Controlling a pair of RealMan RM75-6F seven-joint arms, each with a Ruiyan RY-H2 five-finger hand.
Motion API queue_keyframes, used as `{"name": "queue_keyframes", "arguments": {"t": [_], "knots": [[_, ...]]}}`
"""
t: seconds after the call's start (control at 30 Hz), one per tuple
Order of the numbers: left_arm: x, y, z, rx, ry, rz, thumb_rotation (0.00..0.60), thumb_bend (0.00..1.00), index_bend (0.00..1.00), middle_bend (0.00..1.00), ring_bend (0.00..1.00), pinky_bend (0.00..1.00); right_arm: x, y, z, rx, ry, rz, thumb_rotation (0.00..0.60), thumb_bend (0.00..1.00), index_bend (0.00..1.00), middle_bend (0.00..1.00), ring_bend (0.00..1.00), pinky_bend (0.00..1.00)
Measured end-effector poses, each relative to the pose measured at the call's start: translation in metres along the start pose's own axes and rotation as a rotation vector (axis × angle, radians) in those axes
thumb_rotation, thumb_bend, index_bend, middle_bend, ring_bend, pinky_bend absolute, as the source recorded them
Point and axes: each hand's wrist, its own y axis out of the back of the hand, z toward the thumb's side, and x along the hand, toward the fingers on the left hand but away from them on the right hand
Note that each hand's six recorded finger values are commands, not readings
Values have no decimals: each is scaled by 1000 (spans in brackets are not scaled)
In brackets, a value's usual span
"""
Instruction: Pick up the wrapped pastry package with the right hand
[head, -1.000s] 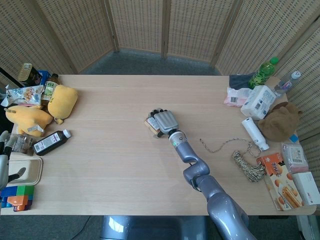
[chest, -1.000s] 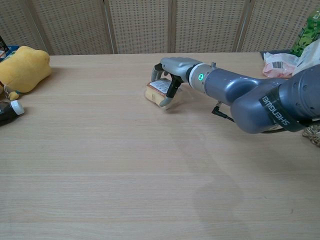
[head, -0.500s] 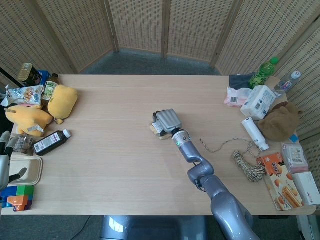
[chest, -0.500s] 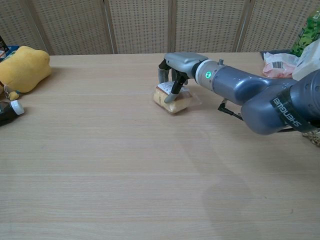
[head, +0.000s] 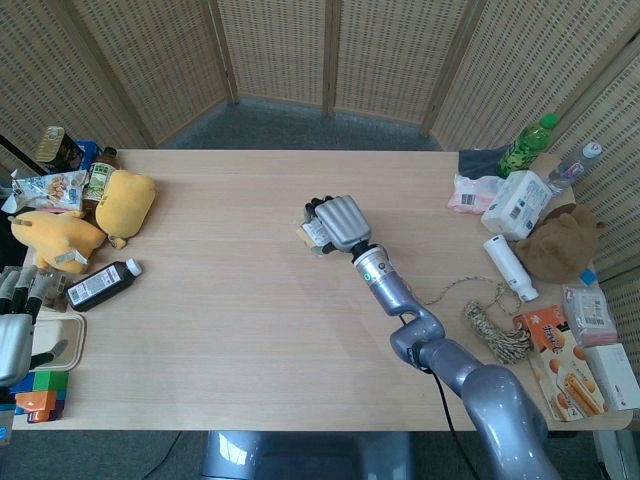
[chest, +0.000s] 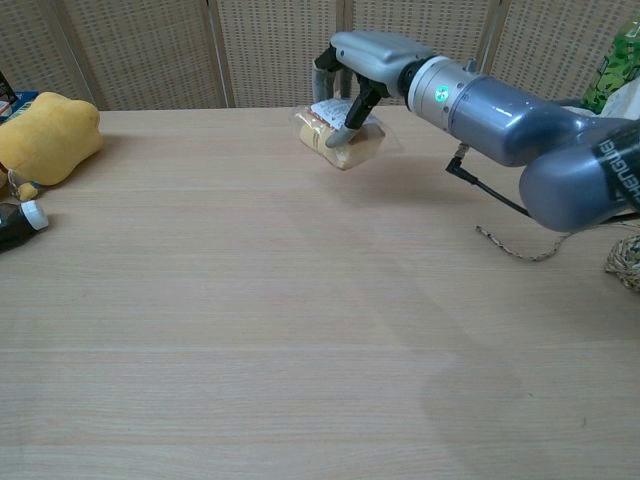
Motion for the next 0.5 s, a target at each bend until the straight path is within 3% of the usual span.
{"name": "queue_keyframes", "arguments": {"t": [0.27, 0.5], "knots": [[-3, 11, 8, -51, -31, 13, 600, 0, 173, 0, 0, 0, 18, 50, 52, -16, 93, -77, 600, 85, 486, 545, 454, 582], [-7, 22, 14, -89, -55, 29, 600, 0, 173, 0, 0, 0, 50, 121, 94, 37, 120, -167, 600, 83, 488, 545, 454, 583]]}}
